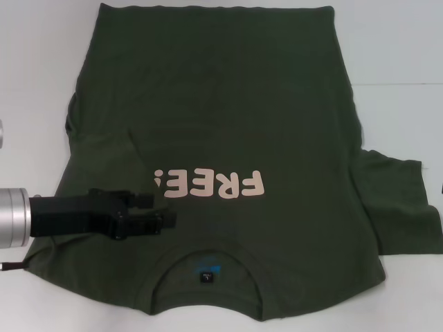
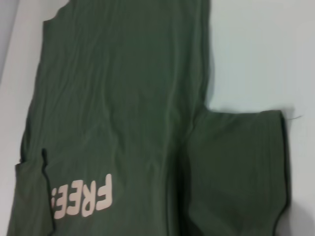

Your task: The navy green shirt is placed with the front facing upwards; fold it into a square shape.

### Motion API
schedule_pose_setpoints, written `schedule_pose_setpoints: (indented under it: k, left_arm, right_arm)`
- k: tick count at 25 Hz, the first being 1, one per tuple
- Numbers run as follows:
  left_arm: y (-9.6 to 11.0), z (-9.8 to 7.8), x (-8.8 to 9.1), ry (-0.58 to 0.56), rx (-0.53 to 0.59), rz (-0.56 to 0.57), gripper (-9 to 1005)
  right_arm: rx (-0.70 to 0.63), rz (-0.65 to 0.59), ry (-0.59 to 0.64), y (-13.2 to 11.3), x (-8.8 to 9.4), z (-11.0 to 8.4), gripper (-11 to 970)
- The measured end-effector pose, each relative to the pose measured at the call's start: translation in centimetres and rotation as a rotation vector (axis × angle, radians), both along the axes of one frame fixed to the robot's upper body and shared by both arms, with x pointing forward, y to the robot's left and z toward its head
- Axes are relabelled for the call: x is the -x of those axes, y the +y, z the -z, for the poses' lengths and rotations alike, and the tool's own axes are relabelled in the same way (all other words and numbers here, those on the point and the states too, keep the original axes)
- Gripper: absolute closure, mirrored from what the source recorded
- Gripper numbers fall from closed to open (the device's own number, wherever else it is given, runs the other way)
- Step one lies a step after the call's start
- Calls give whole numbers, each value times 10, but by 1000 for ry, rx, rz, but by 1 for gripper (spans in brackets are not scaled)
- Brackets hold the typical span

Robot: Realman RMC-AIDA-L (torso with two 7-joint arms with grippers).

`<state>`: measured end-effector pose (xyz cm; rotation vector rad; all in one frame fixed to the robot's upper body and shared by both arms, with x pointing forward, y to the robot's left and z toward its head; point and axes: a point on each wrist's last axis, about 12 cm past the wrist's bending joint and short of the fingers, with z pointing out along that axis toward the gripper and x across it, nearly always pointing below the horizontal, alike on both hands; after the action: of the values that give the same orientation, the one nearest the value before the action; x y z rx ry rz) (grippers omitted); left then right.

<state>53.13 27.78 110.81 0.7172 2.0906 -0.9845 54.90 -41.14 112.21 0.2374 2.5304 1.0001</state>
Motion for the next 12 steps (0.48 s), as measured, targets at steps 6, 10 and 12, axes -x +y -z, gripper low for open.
schedule_pose_setpoints:
  k: [6, 10, 12]
  left_arm:
    - [-1, 0, 0, -3, 8, -1, 266]
    - [-1, -1, -1, -5, 9, -2, 266]
    - [-1, -1, -1, -6, 8, -4, 266]
  right_arm:
    - [46, -6, 13, 10, -4, 11, 41]
    - [71, 10, 10, 15, -8, 17, 44]
    - [73, 13, 7, 18, -9, 20, 44]
